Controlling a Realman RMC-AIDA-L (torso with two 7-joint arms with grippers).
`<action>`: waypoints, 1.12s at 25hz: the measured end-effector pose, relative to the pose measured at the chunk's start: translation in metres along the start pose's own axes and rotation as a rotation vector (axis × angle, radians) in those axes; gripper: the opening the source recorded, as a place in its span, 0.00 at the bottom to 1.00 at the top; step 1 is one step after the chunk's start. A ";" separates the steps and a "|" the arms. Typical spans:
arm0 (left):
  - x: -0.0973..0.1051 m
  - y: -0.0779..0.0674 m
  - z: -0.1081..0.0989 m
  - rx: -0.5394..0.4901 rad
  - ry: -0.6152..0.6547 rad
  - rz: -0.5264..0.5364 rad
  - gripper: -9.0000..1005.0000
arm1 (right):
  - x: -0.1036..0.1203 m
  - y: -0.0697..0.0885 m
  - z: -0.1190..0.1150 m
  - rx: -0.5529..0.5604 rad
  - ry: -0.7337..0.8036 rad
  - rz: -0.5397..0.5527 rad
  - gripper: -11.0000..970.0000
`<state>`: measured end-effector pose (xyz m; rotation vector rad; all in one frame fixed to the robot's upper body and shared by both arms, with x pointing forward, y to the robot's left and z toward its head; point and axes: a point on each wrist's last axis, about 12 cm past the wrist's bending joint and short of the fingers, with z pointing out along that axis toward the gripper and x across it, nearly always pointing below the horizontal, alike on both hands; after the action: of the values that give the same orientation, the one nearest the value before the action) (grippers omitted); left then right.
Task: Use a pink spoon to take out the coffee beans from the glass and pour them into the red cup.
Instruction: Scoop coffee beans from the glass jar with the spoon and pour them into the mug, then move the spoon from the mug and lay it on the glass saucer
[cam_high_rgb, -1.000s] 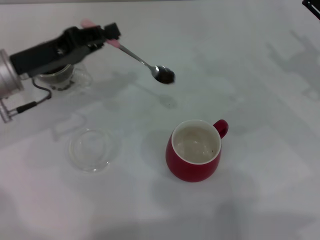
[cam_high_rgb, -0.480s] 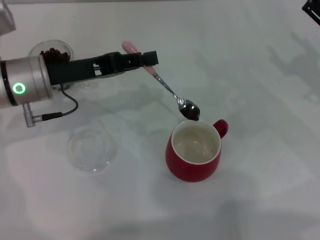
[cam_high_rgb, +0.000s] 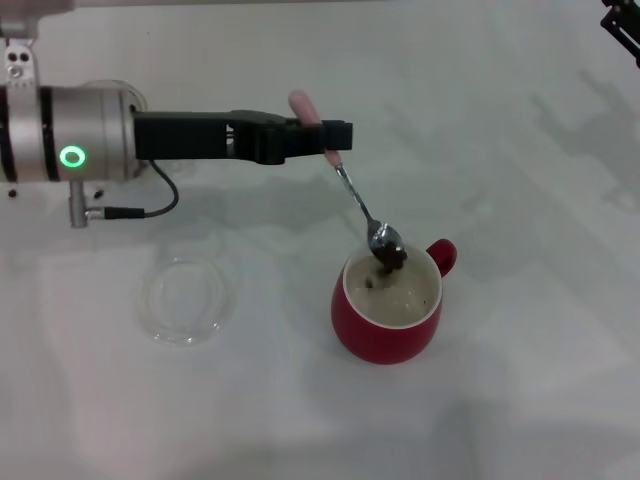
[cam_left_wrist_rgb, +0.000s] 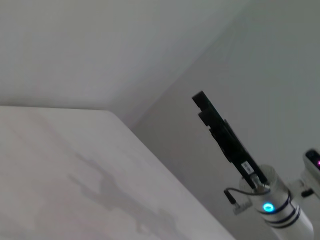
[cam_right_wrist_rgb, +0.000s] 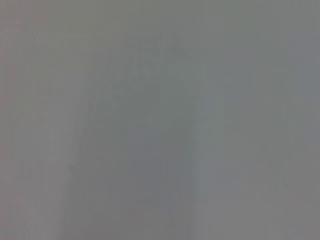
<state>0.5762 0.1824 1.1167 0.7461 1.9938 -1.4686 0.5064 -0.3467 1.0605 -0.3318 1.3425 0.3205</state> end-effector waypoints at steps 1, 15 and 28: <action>-0.002 -0.001 0.002 0.002 0.013 0.013 0.13 | 0.000 0.000 0.000 0.000 0.001 0.002 0.87; -0.026 -0.012 0.011 -0.004 0.078 0.142 0.13 | 0.001 0.001 -0.001 0.002 0.003 0.007 0.87; -0.004 0.006 -0.048 -0.106 -0.111 0.026 0.13 | -0.001 -0.004 0.002 0.021 0.000 -0.004 0.87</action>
<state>0.5783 0.2295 1.1275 0.6290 1.9536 -1.3488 0.5101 -0.3496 1.0622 -0.3171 1.3446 0.3032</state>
